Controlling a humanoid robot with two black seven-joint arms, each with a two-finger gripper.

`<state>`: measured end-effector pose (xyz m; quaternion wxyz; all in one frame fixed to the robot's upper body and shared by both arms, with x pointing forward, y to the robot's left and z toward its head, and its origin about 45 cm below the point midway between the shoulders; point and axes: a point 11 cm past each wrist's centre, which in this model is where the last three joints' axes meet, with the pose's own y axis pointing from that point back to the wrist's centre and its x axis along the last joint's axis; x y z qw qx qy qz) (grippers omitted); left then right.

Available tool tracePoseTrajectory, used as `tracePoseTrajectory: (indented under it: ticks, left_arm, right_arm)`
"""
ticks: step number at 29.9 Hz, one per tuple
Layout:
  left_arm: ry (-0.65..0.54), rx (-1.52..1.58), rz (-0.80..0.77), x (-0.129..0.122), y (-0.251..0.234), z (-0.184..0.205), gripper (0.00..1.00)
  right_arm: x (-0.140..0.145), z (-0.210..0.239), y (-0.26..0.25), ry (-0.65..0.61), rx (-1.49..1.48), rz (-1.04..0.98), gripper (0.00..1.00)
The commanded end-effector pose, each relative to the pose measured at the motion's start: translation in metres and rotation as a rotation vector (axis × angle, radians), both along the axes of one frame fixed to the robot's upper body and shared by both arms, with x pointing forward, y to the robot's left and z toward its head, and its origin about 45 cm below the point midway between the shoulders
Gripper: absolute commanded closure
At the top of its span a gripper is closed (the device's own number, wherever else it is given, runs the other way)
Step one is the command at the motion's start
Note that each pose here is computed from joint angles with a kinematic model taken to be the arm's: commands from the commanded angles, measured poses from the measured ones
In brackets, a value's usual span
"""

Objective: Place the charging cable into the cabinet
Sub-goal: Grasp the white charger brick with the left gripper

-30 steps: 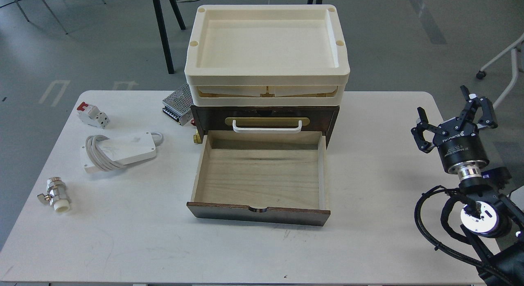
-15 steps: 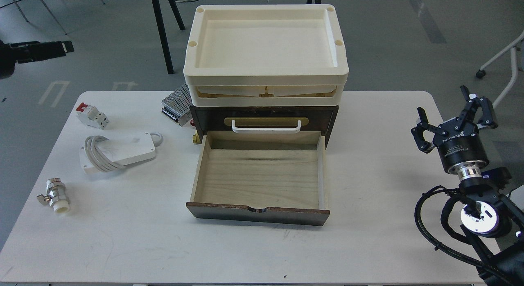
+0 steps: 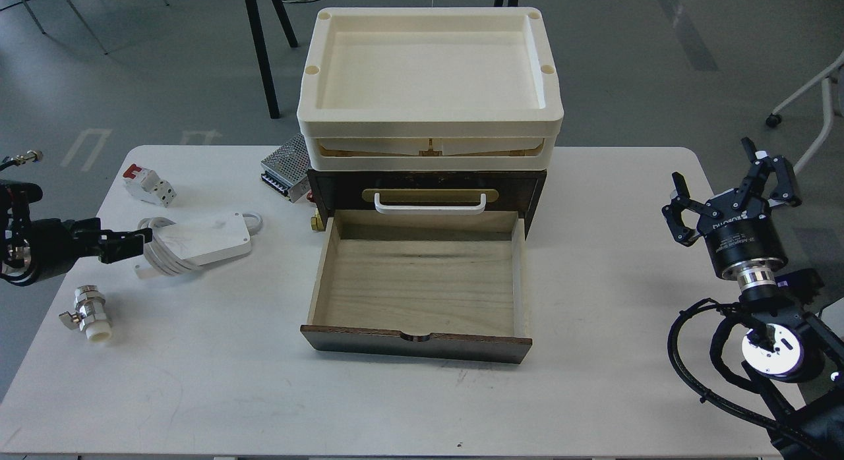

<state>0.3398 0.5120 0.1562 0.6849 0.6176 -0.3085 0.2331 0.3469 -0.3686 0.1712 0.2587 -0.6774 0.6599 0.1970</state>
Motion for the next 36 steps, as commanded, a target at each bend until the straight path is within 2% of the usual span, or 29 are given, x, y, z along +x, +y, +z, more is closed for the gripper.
tracePoseTrajectory:
  ticks: [1, 16, 21, 25, 27, 29, 36]
  left_arm:
    - [-0.005, -0.016, 0.011, -0.002, -0.001, -0.003, 0.01]
    - [-0.005, -0.076, 0.068, 0.006, -0.018, -0.032, 0.01]
    - [-0.008, -0.098, 0.108, 0.001, -0.015, -0.037, 0.01]
    - [-0.045, -0.098, 0.123, -0.005, -0.012, -0.044, 0.08]
    - [-0.063, -0.091, 0.108, -0.007, -0.017, -0.051, 0.18]
    - [-0.076, -0.085, 0.104, -0.007, -0.02, -0.055, 0.22]
    - [-0.076, -0.074, 0.116, -0.003, -0.026, -0.066, 0.25]
  right_arm:
    - [0.0, 0.0, 0.0, 0.001, 0.0, 0.0, 0.0]
    - [0.0, 0.0, 0.0, 0.001, 0.0, 0.0, 0.01]
    - [0.0, 0.0, 0.0, -0.001, 0.0, 0.0, 0.01]
    - [0.0, 0.0, 0.0, -0.001, 0.0, 0.0, 0.01]
    - [0.0, 0.0, 0.0, 0.001, 0.0, -0.001, 0.01]
    - [0.0, 0.0, 0.0, -0.001, 0.0, 0.0, 0.01]
    - [0.0, 0.0, 0.0, -0.001, 0.0, 0.0, 0.01]
